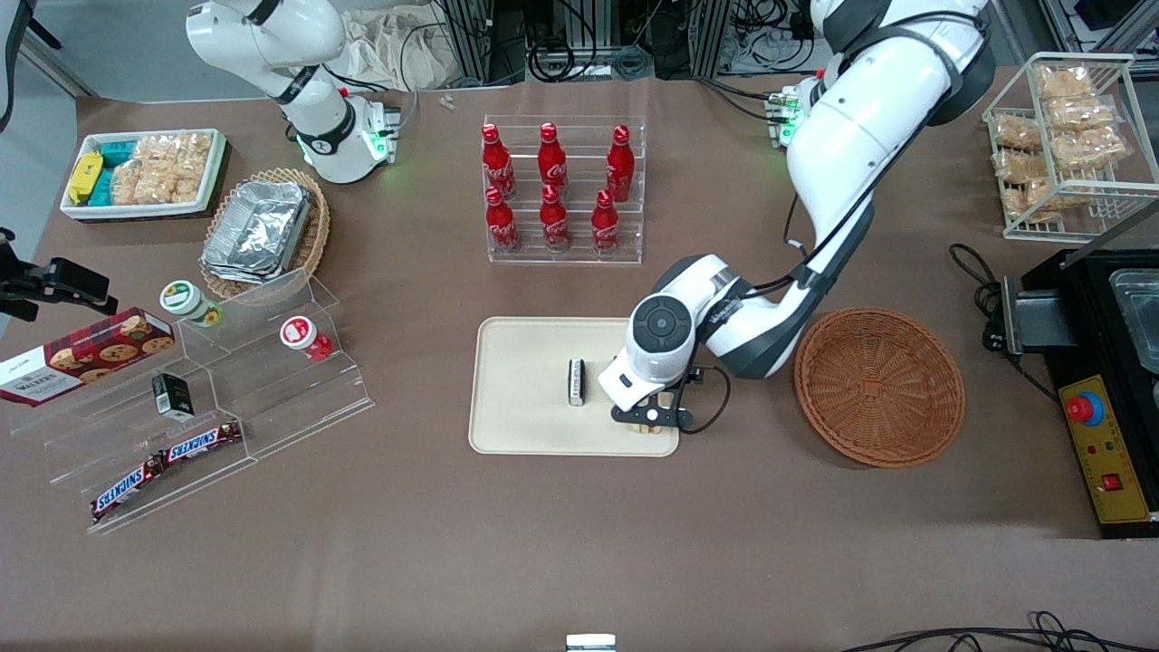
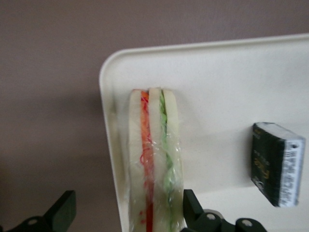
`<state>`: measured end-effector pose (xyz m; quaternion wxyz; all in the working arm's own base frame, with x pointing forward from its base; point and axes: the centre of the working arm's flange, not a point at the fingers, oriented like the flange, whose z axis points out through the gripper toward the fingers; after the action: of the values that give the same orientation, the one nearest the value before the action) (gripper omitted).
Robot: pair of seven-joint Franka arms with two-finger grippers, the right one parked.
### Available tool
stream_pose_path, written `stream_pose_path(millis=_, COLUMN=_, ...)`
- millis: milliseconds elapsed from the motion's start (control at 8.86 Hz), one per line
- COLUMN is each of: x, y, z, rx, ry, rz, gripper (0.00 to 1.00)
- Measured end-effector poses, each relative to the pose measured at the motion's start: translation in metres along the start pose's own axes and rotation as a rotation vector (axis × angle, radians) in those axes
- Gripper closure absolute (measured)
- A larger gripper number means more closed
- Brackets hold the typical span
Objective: Place sandwich from basket to tray
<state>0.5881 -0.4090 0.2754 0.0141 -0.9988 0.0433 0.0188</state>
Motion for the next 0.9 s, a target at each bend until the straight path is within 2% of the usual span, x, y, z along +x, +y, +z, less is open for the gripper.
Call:
stream_pose_path(millis=226, x=0.016, y=-0.034, z=-0.074, rx=-0.042, ry=0.04, rz=-0.085, gripper=0.0)
stream_pose_path(millis=339, x=0.026, y=-0.062, z=-0.113, rx=-0.067, ry=0.055, rz=-0.144, gripper=0.0)
stream_pose_path(millis=452, x=0.034, y=-0.095, z=-0.147, rx=-0.077, ry=0.061, rz=-0.195, gripper=0.0)
stream_pose_path(millis=565, x=0.036, y=-0.13, z=-0.173, rx=-0.066, ry=0.046, rz=-0.197, gripper=0.0)
stream_pose_path(millis=790, x=0.024, y=-0.193, z=-0.213, rx=-0.021, ry=-0.021, rz=-0.144, gripper=0.0)
stream_pose_path(millis=903, x=0.019, y=-0.22, z=-0.231, rx=-0.006, ry=-0.029, rz=-0.112, gripper=0.0)
